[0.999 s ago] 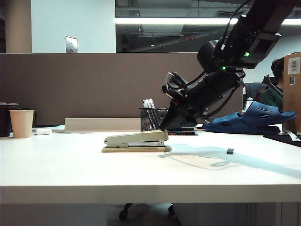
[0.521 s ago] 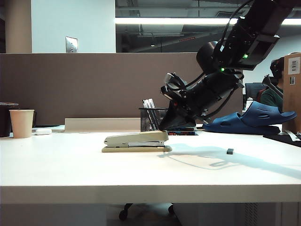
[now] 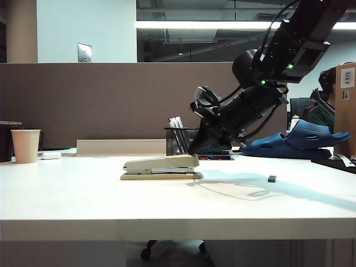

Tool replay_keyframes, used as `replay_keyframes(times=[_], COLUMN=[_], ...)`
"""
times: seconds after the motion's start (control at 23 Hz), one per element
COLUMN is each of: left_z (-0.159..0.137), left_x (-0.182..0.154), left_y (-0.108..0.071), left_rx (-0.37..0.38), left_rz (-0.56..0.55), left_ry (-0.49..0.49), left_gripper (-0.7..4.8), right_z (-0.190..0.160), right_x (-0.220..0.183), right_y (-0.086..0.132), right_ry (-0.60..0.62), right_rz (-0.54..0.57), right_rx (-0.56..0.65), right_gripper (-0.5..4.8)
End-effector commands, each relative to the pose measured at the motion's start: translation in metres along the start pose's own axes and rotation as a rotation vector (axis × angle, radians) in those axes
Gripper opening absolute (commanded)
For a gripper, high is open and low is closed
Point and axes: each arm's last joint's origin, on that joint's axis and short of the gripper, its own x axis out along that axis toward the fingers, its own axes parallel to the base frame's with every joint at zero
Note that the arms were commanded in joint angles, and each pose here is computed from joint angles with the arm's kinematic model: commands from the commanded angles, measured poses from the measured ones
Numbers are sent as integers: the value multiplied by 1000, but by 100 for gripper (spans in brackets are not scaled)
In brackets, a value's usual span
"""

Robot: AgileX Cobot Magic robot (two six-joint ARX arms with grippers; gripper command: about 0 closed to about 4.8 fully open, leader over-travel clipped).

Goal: Press the stapler down.

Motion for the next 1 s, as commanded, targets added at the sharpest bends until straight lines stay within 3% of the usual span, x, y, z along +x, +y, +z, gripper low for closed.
replay_keyframes(times=[0.04, 0.69, 0.91, 1.0], left_z=[2, 2, 2, 2], left_x=[0, 0, 0, 0], left_y=[0, 0, 0, 1], left_rx=[5, 5, 5, 5], left_rz=[6, 6, 9, 38], left_ry=[-11, -10, -10, -8], left_gripper=[-5, -5, -5, -5], right_z=[-19, 30, 57, 69], right_x=[6, -34, -80, -113], right_y=[-6, 21, 49, 67], right_ry=[109, -68, -185, -251], right_rz=[-46, -32, -42, -117], right_rx=[60, -39, -169, -255], right_gripper=[-9, -9, -9, -9])
